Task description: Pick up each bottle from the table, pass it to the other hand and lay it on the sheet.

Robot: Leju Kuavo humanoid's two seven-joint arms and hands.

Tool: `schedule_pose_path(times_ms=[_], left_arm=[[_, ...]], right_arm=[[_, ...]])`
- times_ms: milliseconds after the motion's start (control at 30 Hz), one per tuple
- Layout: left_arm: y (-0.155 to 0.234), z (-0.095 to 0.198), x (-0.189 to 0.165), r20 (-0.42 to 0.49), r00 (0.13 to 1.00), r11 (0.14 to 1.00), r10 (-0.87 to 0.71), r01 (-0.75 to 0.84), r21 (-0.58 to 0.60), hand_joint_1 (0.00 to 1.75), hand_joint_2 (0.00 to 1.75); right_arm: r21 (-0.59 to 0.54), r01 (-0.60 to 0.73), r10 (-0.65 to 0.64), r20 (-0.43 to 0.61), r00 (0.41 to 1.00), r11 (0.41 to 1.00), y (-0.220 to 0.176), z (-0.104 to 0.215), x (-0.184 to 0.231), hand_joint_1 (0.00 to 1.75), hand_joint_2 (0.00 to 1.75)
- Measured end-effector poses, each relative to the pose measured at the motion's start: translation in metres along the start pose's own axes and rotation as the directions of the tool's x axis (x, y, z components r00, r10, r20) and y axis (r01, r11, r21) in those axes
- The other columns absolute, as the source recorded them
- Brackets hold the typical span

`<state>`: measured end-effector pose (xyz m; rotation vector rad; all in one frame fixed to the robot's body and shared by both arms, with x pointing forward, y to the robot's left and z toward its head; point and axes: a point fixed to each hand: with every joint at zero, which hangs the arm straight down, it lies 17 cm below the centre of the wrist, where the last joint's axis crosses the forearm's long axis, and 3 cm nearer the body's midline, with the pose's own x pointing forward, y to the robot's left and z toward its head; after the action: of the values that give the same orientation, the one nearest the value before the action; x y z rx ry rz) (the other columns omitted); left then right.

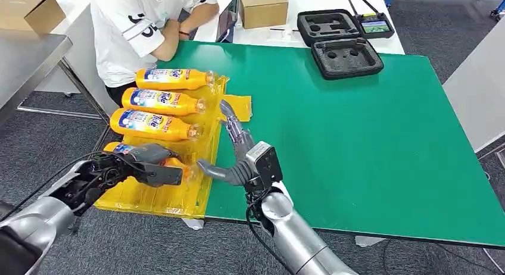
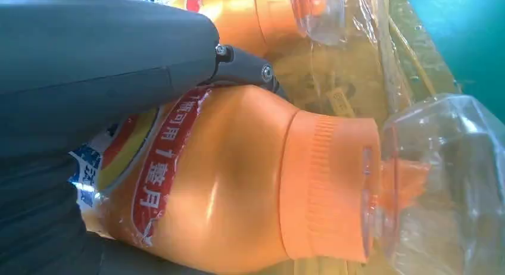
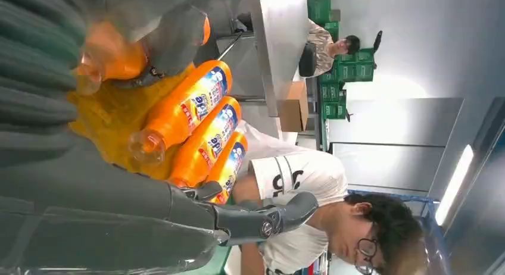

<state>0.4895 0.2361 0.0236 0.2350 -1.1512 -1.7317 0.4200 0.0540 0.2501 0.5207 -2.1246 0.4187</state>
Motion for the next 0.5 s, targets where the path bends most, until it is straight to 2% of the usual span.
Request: schedule_pose_path(times_ms=[33, 67, 100, 133, 167, 200, 233, 267, 300, 500], left_arm=[[-0.001, -0.0002, 0.0002, 0.002, 1.0, 1.0, -0.001, 0.001, -0.004, 1.38, 1.75], [-0.0021, -0.0003, 0.0004, 0.003, 1.0, 1.0, -0.003, 0.003, -0.007, 1.2, 1.75], [-0.0027, -0.0004, 0.0002, 0.004, 1.0, 1.0, -0.005, 0.006, -0.008, 0.65, 1.75], [-0.0032, -0.0005, 0.0003, 0.005, 1.0, 1.0, -0.008, 0.008, -0.008, 0.79, 1.75], [-0.0037, -0.0006, 0.0001, 0.003, 1.0, 1.0, -0.011, 0.011, -0.01, 0.82, 1.75], [-0.0043, -0.0006, -0.0002, 0.001, 1.0, 1.0, -0.012, 0.012, -0.013, 0.26, 1.75], [-0.0056, -0.0007, -0.0014, -0.007, 1.0, 1.0, -0.014, 0.014, -0.018, 0.21, 1.75], [-0.0063, -0.0008, -0.0023, -0.013, 1.0, 1.0, -0.017, 0.017, -0.021, 0.05, 1.75], [-0.0067, -0.0009, -0.0027, -0.015, 1.0, 1.0, -0.02, 0.019, -0.021, 0.0, 1.75], [-0.0093, -0.0014, -0.0012, -0.012, 1.0, 1.0, -0.015, 0.015, -0.028, 0.0, 1.75]], right_arm=[[-0.001, 0.002, -0.002, -0.001, 1.0, 1.0, -0.0004, 0.0002, -0.0003, 0.0, 1.75], [-0.004, 0.005, -0.005, -0.002, 1.0, 1.0, -0.0007, 0.0003, -0.0005, 0.0, 1.75], [-0.005, 0.007, -0.007, -0.003, 1.0, 1.0, -0.0009, 0.0006, -0.0009, 0.0, 1.75], [-0.007, 0.009, -0.009, -0.004, 1.0, 1.0, -0.0012, 0.0007, -0.0011, 0.0, 1.75], [-0.007, 0.011, -0.011, -0.005, 1.0, 1.0, -0.0012, 0.0009, -0.0012, 0.0, 1.75], [-0.006, 0.013, -0.013, -0.005, 1.0, 1.0, -0.0011, 0.001, -0.0013, 0.0, 1.75], [-0.003, 0.016, -0.016, -0.006, 1.0, 1.0, -0.0003, 0.0011, -0.0013, 0.0, 1.75], [-0.002, 0.019, -0.019, -0.006, 1.0, 1.0, -0.0001, 0.0012, -0.0014, 0.0, 1.75], [0.0, 0.021, -0.021, -0.007, 1.0, 1.0, 0.0003, 0.0014, -0.0016, 0.0, 1.75], [0.0, 0.029, -0.029, -0.025, 0.999, 1.0, 0.0006, 0.0027, -0.0061, 0.0, 1.75]])
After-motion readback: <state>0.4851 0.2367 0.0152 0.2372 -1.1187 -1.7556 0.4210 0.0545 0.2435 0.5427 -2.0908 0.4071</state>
